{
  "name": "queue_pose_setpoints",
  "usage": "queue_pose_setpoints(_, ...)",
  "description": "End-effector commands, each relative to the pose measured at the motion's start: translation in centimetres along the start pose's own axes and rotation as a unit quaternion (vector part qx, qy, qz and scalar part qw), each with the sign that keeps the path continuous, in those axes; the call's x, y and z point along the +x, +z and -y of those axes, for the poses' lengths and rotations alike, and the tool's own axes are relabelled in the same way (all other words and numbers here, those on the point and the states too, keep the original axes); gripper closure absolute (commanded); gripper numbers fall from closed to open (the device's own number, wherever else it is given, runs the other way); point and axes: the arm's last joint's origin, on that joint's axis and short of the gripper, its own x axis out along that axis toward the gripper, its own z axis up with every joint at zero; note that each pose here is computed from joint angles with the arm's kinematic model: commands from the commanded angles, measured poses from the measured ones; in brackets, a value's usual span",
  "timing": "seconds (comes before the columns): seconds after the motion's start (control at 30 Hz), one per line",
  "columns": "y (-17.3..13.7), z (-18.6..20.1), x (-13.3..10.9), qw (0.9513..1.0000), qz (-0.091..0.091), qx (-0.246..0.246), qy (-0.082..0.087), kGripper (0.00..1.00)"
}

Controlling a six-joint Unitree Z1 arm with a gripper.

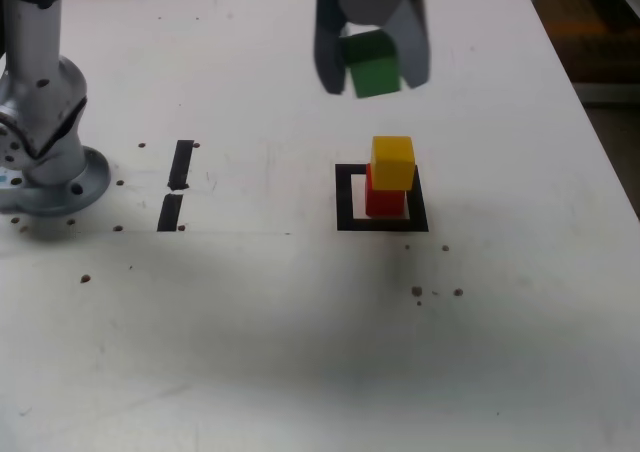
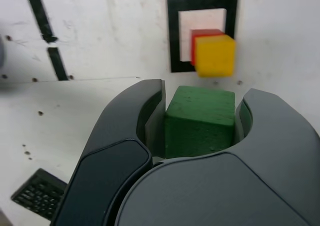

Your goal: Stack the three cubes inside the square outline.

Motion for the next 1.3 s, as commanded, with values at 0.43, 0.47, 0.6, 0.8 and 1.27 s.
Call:
queue_pose_setpoints(0.43, 3.8, -0.3, 3.8, 0.9982, -0.06, 0.012, 0.0, 0.95)
queue_pose_setpoints(0.47, 4.1, -0.4, 4.1, 0.9979, -0.063, 0.012, 0.0, 0.95)
queue_pose_setpoints(0.6, 5.0, -0.6, 5.2, 0.9969, -0.077, 0.013, -0.003, 0.95)
queue_pose_setpoints(0.8, 5.5, -0.6, 5.9, 0.9962, -0.086, 0.014, -0.008, 0.94)
queue_pose_setpoints(1.27, 6.8, -0.7, 7.1, 0.995, -0.096, 0.019, -0.021, 0.66)
